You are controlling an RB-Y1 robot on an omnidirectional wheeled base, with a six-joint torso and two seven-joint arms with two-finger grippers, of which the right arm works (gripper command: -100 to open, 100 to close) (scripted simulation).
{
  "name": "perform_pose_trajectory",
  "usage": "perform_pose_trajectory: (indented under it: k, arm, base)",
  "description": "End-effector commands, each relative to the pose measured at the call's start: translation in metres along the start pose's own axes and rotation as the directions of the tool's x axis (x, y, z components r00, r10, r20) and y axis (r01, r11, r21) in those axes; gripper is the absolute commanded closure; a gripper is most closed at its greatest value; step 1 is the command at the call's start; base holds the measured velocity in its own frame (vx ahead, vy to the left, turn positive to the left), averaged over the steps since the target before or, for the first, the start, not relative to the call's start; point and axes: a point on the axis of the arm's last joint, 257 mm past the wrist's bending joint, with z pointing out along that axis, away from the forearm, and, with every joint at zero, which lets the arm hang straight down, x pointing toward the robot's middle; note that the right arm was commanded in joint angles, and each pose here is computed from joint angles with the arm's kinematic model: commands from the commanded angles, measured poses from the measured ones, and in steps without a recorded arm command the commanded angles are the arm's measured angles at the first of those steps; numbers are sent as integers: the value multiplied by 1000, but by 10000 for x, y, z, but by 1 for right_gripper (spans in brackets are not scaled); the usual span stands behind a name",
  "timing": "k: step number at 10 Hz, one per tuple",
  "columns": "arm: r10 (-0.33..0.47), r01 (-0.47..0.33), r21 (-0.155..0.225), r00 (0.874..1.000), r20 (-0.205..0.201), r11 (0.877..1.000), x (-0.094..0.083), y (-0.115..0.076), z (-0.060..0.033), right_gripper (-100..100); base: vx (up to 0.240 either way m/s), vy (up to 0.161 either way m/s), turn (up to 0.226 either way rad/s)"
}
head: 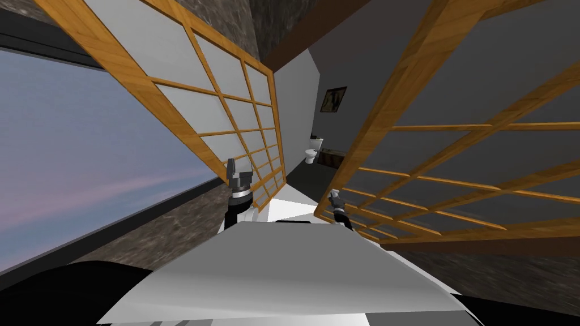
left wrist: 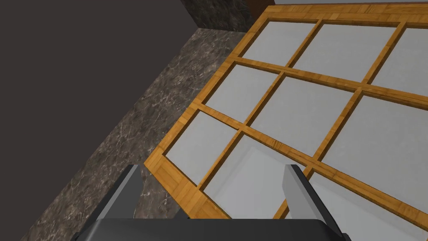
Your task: Pull the door open
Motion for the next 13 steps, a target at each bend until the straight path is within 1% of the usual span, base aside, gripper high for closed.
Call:
perform_pose_trajectory:
  k: [1,2,3,4,6,9,11,12,13]
  arm:
    - [6,-6,30,1000,-5,1000,20,-54,-13,100]
    - [7,-7,43,1000,-3,999,20,-71,-20,100]
    - [4,-4,33,1000,0,999,10,-52,-16,100]
    - [5,-5,62,1000,4,998,-12,-90,-68,100]
    - [5,-5,92,1000,1,996,0,-116,-102,100]
    - [6,-5,156,1000,-3,988,16,-176,-187,100]
    - [7,-7,184,1000,-3,983,20,-203,-228,100]
    - [4,-5,175,1000,2,985,-1,-198,-222,100]
    - [4,-5,204,1000,5,979,-18,-209,-307,100]
  base:
    - [-263,-24,115]
    - [-242,-26,91]
    - [-102,-6,26]
    - [-159,8,70]
    - [-220,-19,81]
    - [-240,-45,95]
    - [-211,-5,52]
    - [-99,-5,10]
    - [-173,-6,101]
